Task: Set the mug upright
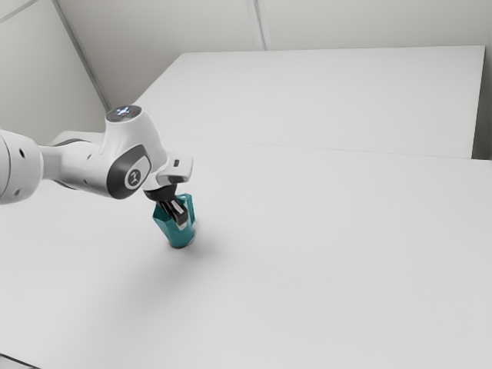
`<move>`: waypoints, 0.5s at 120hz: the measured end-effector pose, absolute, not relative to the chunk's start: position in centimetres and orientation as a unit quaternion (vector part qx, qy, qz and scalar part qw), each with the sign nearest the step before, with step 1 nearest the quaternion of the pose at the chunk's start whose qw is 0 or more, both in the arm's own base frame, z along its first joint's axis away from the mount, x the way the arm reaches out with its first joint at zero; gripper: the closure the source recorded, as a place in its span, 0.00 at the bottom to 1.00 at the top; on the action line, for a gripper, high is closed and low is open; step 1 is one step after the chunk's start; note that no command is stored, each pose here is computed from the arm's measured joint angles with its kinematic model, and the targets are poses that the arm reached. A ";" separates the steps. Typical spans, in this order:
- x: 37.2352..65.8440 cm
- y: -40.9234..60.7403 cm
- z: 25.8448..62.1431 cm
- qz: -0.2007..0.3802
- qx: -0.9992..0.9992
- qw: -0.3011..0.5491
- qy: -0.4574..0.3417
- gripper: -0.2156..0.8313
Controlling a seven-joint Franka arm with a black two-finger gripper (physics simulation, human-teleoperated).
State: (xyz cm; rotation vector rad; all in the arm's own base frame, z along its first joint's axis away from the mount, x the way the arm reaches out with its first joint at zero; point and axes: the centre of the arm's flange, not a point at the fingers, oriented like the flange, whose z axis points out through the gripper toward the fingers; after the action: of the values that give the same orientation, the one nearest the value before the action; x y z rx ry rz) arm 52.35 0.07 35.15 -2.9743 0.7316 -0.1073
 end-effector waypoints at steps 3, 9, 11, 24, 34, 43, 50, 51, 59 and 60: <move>52.3 0.1 35.2 -0.035 -0.970 0.038 0.239 0.71; 52.4 0.1 35.4 -0.037 -0.969 0.039 0.240 0.67; 52.4 0.1 35.4 -0.037 -0.969 0.039 0.240 0.66; 52.4 0.0 35.8 -0.040 -0.969 0.039 0.241 0.56; 52.5 0.0 36.3 -0.044 -0.968 0.040 0.242 0.48; 52.4 0.0 37.0 -0.049 -0.968 0.041 0.243 0.43; 52.3 -0.1 38.0 -0.057 -0.967 0.043 0.244 0.39; 52.3 -0.1 38.1 -0.058 -0.967 0.043 0.244 0.39; 52.0 -0.2 39.5 -0.066 -0.966 0.045 0.245 0.36; 52.0 -0.3 39.6 -0.067 -0.966 0.045 0.246 0.36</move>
State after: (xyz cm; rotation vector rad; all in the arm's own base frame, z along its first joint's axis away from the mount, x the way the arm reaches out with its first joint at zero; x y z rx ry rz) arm 51.99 -0.26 39.64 -2.9504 0.7504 -0.2052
